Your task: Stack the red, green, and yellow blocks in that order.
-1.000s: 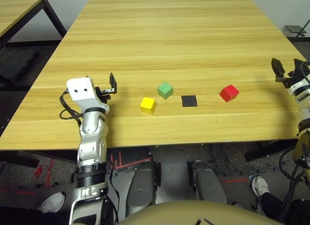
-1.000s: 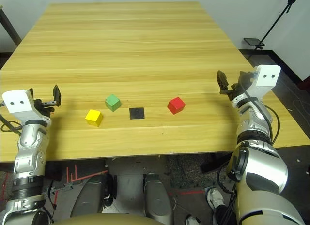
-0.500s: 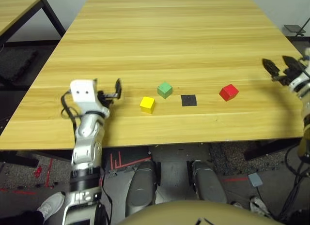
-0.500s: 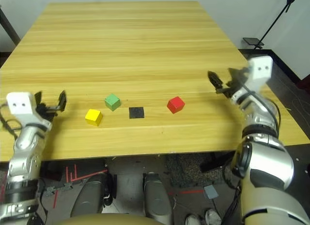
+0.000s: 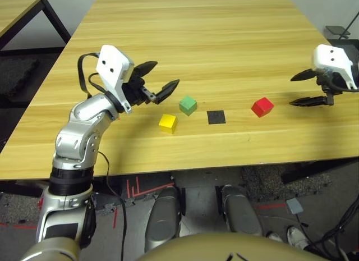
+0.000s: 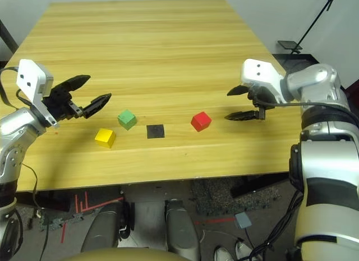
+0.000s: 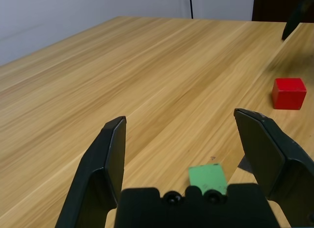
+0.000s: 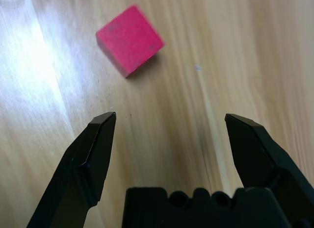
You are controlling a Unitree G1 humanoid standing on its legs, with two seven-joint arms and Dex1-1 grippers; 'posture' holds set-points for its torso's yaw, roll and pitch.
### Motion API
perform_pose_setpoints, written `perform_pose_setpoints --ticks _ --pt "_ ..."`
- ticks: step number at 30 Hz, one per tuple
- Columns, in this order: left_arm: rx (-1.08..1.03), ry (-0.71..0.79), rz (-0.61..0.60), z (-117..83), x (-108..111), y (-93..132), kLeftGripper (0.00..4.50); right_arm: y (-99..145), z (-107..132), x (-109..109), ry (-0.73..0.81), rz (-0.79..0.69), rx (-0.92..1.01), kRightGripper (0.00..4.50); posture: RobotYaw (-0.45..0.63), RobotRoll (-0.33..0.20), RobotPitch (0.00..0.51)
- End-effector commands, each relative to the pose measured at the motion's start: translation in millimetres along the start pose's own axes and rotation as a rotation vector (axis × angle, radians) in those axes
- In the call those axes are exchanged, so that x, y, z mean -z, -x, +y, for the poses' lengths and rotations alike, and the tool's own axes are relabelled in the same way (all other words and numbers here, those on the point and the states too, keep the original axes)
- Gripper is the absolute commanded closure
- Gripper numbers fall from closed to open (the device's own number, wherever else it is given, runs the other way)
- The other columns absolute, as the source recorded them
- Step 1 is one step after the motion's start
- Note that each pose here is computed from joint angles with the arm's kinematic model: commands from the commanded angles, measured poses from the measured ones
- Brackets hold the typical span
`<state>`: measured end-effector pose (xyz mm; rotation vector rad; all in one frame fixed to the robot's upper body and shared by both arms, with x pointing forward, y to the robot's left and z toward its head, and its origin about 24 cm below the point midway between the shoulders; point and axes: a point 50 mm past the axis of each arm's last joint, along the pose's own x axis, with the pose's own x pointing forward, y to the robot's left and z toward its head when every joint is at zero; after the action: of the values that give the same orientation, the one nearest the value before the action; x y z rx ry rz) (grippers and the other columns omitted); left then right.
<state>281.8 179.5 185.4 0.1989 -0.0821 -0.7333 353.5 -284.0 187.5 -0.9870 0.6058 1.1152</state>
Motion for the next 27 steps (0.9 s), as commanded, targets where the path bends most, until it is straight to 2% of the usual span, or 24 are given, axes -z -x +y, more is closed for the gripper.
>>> perform_pose_setpoints --ticks 1,6,17,20,23,24,25,27 --pt "0.025 0.002 0.014 -10 -1 -2 0.02 -13 -2 -11 0.090 0.050 -0.046 0.00 0.34 -0.197 0.082" --pt "0.028 -0.006 0.071 -17 1 6 0.02 -31 -4 -28 0.161 0.052 -0.089 0.00 0.38 -0.201 0.086" --pt "-0.039 0.028 0.107 -27 5 21 0.02 -53 3 -45 0.202 0.011 -0.229 0.00 0.47 -0.214 0.116" --pt "-0.048 0.040 0.116 -30 8 23 0.00 -58 3 -48 0.208 0.010 -0.238 0.64 0.49 -0.214 0.125" --pt "-0.055 0.049 0.122 -32 9 25 0.00 -62 4 -50 0.207 0.008 -0.243 1.66 0.50 -0.216 0.130" --pt "-0.057 0.051 0.122 -33 9 25 0.00 -63 4 -51 0.209 0.007 -0.247 2.12 0.50 -0.220 0.130" --pt "-0.058 0.051 0.122 -33 10 25 0.00 -63 4 -51 0.211 0.005 -0.251 2.37 0.50 -0.221 0.129" --pt "-0.058 0.052 0.122 -34 9 24 0.00 -60 2 -56 0.210 -0.018 -0.266 2.46 0.50 -0.228 0.123"
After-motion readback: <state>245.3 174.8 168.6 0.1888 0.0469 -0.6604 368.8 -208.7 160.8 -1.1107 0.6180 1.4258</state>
